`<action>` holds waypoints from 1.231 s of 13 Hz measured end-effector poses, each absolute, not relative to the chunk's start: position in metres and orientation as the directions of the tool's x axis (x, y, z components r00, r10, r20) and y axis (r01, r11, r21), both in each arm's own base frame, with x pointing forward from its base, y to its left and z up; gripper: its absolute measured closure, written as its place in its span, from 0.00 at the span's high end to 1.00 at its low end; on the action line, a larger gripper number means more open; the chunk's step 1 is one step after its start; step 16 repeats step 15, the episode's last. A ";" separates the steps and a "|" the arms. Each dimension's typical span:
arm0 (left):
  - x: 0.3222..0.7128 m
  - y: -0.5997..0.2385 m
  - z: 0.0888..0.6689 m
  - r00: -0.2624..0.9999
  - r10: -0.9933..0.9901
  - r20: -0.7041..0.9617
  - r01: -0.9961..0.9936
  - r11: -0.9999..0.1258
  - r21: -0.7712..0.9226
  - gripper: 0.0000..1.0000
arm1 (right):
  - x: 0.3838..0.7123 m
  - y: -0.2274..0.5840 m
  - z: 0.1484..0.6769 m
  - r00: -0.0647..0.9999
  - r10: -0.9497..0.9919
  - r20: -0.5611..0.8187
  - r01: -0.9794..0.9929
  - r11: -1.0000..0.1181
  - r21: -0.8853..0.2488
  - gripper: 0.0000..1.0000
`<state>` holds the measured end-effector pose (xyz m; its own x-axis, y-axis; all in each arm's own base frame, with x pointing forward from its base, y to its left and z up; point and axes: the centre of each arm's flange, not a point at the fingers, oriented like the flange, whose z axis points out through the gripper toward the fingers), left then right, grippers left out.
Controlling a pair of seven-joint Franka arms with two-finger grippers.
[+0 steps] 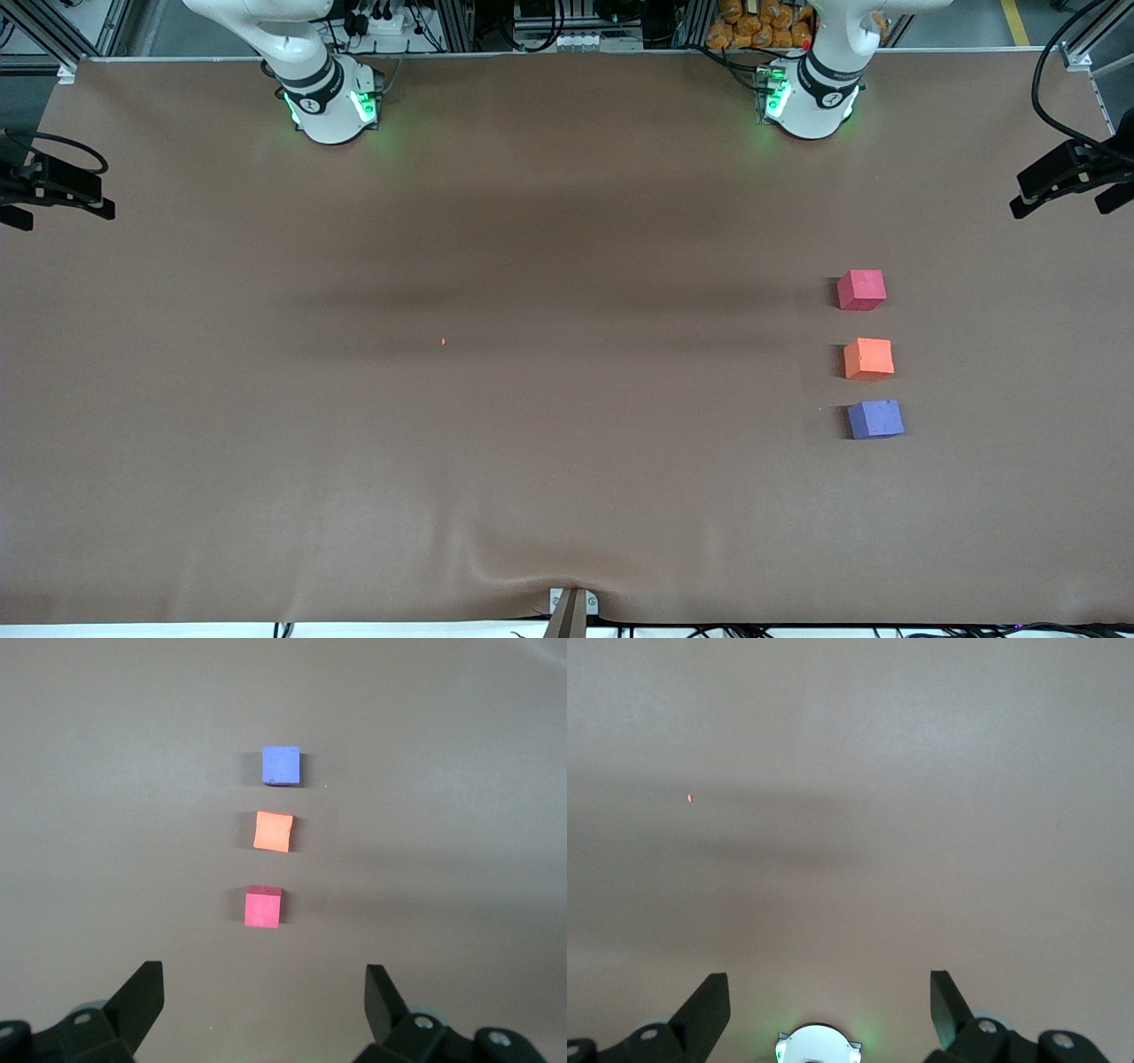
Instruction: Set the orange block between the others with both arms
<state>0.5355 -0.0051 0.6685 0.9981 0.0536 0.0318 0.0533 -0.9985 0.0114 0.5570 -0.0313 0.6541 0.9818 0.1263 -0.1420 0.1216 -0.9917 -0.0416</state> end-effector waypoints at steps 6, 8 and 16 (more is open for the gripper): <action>0.536 -0.003 0.665 0.998 0.055 0.025 0.055 -0.998 0.011 1.00 | 0.557 -0.030 0.656 0.982 0.129 -0.138 0.124 -0.991 -0.041 1.00; 0.536 -0.003 0.665 0.998 0.056 0.026 0.056 -0.998 0.011 1.00 | 0.557 -0.028 0.659 0.982 0.132 -0.133 0.127 -0.991 -0.041 1.00; 0.536 -0.001 0.669 0.998 0.059 0.035 0.059 -0.998 0.012 1.00 | 0.554 -0.026 0.662 0.981 0.136 -0.141 0.131 -0.990 -0.043 1.00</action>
